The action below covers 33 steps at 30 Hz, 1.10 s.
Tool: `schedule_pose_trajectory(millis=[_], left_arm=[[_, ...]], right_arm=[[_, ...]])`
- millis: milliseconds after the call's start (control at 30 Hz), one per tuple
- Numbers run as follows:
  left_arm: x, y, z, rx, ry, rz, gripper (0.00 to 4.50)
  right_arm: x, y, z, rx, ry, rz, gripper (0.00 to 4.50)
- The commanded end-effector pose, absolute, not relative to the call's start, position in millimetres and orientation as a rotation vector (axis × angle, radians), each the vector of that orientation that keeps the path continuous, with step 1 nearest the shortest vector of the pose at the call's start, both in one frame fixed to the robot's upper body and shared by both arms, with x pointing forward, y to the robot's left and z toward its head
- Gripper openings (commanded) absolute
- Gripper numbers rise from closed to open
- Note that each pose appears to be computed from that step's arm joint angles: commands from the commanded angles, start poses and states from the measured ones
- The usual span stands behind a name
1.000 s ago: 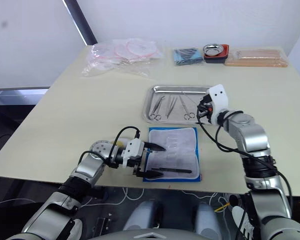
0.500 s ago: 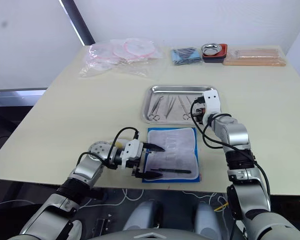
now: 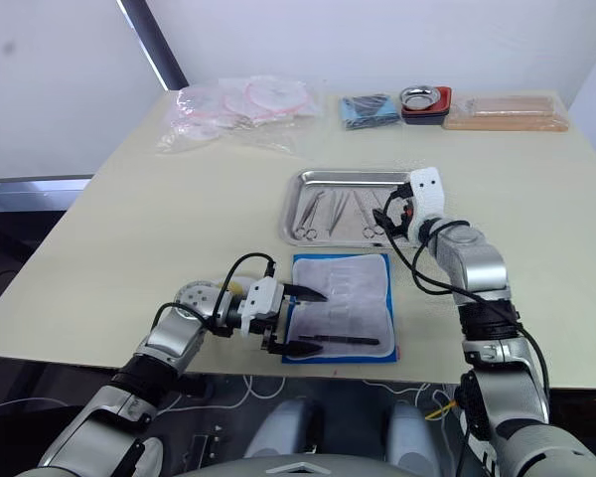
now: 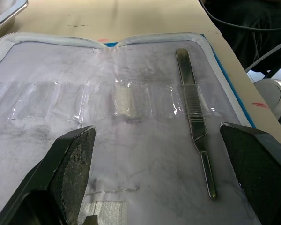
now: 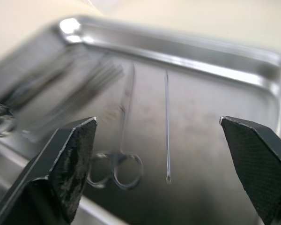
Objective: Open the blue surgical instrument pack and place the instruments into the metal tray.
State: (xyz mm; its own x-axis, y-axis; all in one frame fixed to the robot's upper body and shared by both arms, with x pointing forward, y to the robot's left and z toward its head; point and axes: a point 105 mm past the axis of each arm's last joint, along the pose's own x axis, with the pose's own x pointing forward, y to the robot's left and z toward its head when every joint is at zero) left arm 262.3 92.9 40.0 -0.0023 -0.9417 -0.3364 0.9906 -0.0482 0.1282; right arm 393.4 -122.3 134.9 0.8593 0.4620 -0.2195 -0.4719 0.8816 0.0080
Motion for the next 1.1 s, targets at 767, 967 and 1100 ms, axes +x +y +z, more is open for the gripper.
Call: schedule_pose_trajectory(millis=[767, 967, 1100], left_arm=[[245, 126, -25, 0.409, 0.537, -1.531, 4.50], [245, 129, -24, 0.417, 0.541, -1.535, 4.50], [246, 129, -24, 0.418, 0.541, -1.533, 4.50]], right_arm=[[216, -181, 171, -0.341, 0.013, 1.401, 4.33], [217, -200, 185, -0.366, 0.067, 1.443, 4.33], [219, -192, 174, -0.369, 0.068, 1.435, 4.33]])
